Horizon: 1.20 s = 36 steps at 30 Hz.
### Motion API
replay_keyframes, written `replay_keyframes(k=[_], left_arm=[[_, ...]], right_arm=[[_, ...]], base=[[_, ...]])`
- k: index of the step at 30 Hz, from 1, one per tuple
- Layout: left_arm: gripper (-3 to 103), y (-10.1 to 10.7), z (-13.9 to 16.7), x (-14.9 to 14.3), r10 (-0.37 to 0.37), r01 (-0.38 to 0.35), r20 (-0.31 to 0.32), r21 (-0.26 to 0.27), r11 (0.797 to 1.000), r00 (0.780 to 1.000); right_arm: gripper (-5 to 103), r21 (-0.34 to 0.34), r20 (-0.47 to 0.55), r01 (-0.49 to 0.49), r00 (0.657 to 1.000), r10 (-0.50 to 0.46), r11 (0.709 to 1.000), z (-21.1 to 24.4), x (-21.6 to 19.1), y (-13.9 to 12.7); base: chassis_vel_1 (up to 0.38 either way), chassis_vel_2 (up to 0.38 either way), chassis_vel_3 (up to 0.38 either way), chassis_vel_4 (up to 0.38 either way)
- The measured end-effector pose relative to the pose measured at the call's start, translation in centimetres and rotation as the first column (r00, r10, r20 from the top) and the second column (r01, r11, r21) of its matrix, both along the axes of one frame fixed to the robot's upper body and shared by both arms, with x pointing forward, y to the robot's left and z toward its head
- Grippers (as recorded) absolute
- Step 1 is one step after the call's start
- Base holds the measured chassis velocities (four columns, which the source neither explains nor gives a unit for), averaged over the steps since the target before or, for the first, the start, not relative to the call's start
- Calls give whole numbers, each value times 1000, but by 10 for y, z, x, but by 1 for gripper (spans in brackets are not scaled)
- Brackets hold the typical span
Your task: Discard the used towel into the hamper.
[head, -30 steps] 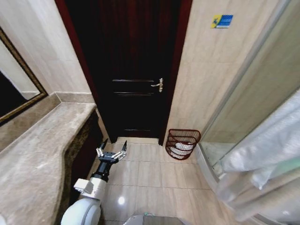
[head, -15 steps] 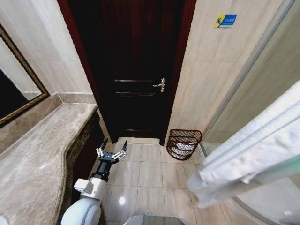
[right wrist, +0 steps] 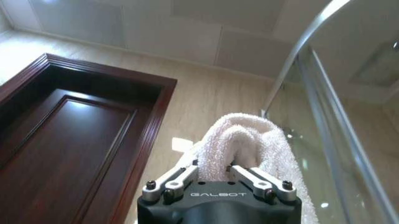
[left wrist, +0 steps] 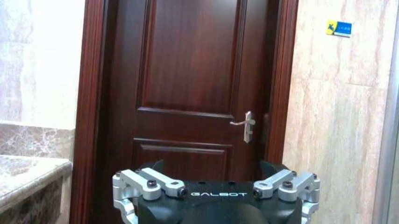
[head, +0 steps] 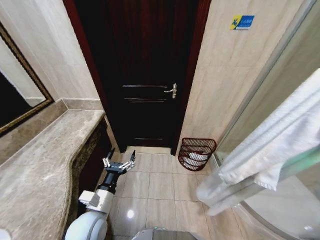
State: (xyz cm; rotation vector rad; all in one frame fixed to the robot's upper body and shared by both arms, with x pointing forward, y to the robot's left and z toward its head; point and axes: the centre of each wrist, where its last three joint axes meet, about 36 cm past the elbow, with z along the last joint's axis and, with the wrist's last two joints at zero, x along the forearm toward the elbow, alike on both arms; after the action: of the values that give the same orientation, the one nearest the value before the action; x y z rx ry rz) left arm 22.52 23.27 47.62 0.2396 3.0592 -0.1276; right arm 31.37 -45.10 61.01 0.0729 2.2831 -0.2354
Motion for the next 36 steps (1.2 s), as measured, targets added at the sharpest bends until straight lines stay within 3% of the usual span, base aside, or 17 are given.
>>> replay_keyframes(k=[12,36], left_arm=[[100,0,0,0,0,0,0,0,1000,1000],[100,0,0,0,0,0,0,0,1000,1000]], right_arm=[[10,26,13,-39,999,39,999,22,45,6],[10,-8,-11,-51,999,51,999,29,35,20]], base=[[0,0,0,0],[-51,54,51,-55]])
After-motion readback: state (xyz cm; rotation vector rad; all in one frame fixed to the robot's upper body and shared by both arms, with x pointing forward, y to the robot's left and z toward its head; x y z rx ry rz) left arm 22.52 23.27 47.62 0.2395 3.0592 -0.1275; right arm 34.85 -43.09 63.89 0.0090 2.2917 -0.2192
